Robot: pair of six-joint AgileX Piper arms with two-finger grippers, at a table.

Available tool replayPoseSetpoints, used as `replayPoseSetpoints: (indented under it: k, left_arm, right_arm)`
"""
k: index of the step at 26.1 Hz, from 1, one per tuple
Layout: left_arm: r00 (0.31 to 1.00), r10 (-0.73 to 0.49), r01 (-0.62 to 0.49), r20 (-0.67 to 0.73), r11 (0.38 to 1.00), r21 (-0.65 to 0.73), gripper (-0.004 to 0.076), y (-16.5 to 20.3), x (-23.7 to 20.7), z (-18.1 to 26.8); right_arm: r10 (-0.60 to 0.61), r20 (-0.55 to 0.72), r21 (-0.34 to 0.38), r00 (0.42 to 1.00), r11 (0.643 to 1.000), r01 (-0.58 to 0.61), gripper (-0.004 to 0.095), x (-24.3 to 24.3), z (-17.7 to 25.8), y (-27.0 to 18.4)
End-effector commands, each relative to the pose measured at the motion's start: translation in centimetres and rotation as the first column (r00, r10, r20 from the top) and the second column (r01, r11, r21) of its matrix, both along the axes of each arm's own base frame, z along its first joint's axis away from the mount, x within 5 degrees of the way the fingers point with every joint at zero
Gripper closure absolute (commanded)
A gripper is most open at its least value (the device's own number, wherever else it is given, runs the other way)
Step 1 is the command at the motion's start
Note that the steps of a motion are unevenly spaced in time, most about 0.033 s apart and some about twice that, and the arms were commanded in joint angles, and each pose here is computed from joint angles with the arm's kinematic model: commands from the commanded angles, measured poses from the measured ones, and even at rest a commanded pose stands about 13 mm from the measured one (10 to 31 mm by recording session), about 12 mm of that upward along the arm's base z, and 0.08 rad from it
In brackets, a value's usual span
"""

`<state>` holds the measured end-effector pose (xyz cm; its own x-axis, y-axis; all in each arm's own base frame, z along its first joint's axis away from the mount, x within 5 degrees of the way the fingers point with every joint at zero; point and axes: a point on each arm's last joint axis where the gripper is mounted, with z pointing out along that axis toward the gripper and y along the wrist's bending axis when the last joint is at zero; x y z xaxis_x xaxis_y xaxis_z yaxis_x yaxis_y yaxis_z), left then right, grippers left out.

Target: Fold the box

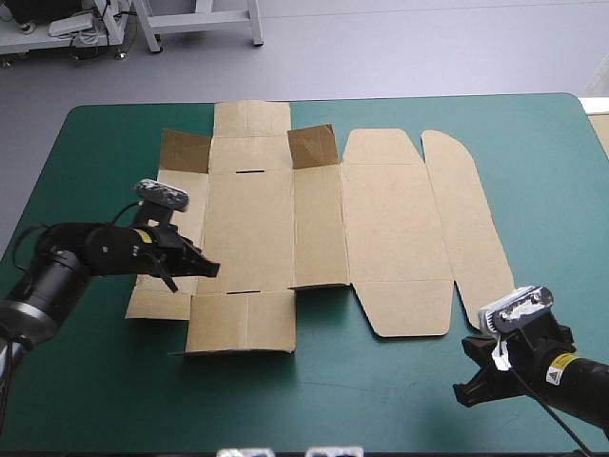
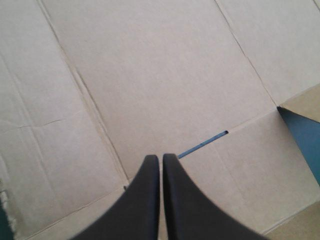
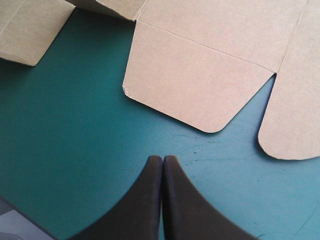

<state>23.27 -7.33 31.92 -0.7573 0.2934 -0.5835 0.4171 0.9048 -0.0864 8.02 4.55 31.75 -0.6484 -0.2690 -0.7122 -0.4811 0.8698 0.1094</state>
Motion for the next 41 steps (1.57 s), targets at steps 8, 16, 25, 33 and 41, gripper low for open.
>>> replayPoseSetpoints:
  k: [8,16,25,33,41]
  left_arm:
    - [0.977,0.212,-0.214,-0.035,0.942,-0.259,0.071,12.2,-1.5,2.5]
    - [0.916,0.4,-0.386,-0.02,0.868,-0.314,0.0624,16.8,-2.5,2.5]
    - [0.927,0.346,-0.375,-0.146,0.836,-0.401,0.0235,19.0,1.1,-2.0]
    - [0.926,0.167,-0.348,-0.339,0.723,-0.596,0.0231,19.7,5.2,-9.5]
    - [0.843,-0.09,-0.186,-0.53,0.877,-0.443,0.0234,12.7,10.3,-13.3]
  right_arm:
    - [-0.002,0.098,0.027,0.995,1.0,-0.001,0.0926,0.6,1.3,0.2]
    - [-0.002,0.104,0.027,0.995,1.0,-0.001,0.0926,0.6,1.3,0.2]
    - [0.008,0.076,0.025,0.997,1.0,-0.01,0.0926,0.4,1.2,0.2]
    - [0.014,0.085,0.01,0.996,1.0,-0.014,0.0926,0.5,1.2,0.1]
    - [0.011,0.074,0.021,0.997,1.0,-0.012,0.0926,0.4,1.1,0.2]
